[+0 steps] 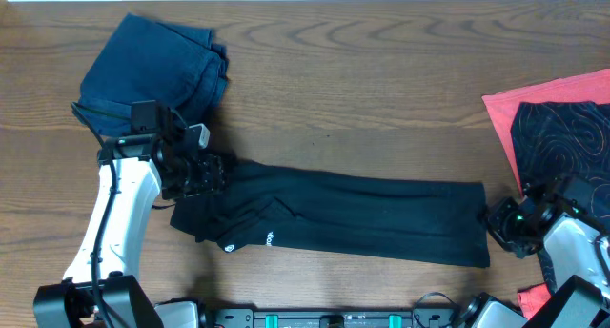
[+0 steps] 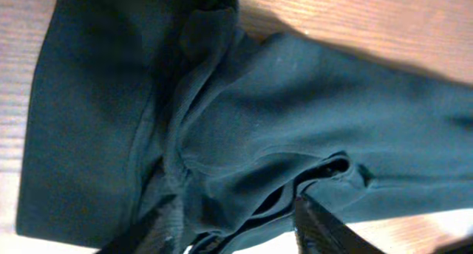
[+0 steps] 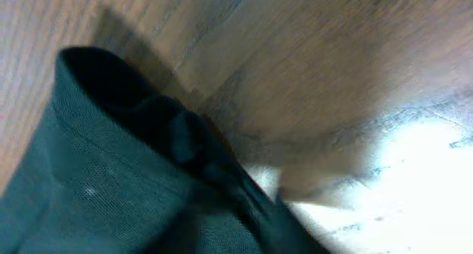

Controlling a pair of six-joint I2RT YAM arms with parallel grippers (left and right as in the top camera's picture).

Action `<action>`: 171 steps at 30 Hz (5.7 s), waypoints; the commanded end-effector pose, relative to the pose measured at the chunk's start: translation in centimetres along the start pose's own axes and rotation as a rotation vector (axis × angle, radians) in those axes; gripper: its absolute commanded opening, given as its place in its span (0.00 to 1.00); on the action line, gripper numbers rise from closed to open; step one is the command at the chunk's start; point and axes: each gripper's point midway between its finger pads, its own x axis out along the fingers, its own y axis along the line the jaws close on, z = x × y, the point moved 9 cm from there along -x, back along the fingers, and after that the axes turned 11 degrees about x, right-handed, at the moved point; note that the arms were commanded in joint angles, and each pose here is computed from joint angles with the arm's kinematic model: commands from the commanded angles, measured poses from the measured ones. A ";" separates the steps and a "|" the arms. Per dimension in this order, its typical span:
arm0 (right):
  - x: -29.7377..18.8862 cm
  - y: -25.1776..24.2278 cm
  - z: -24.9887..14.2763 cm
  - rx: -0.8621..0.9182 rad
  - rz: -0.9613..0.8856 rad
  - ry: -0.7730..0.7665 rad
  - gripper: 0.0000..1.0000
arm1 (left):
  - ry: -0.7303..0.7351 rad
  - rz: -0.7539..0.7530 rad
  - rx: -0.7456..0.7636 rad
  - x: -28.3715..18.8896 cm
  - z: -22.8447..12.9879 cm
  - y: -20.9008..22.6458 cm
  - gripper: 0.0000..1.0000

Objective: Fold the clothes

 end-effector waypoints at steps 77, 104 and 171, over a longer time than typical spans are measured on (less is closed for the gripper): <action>3.3 3.2 3.5 -0.170 0.068 0.154 0.54 | -0.356 -0.121 0.150 -0.5 1.5 -5.5 0.75; -0.3 3.5 4.7 -0.108 0.063 0.062 0.01 | -0.354 -0.121 0.149 -0.5 1.4 -5.5 0.75; 4.2 1.4 5.5 -0.154 0.126 0.201 0.10 | -0.363 -0.113 0.158 -0.5 1.6 -5.5 0.76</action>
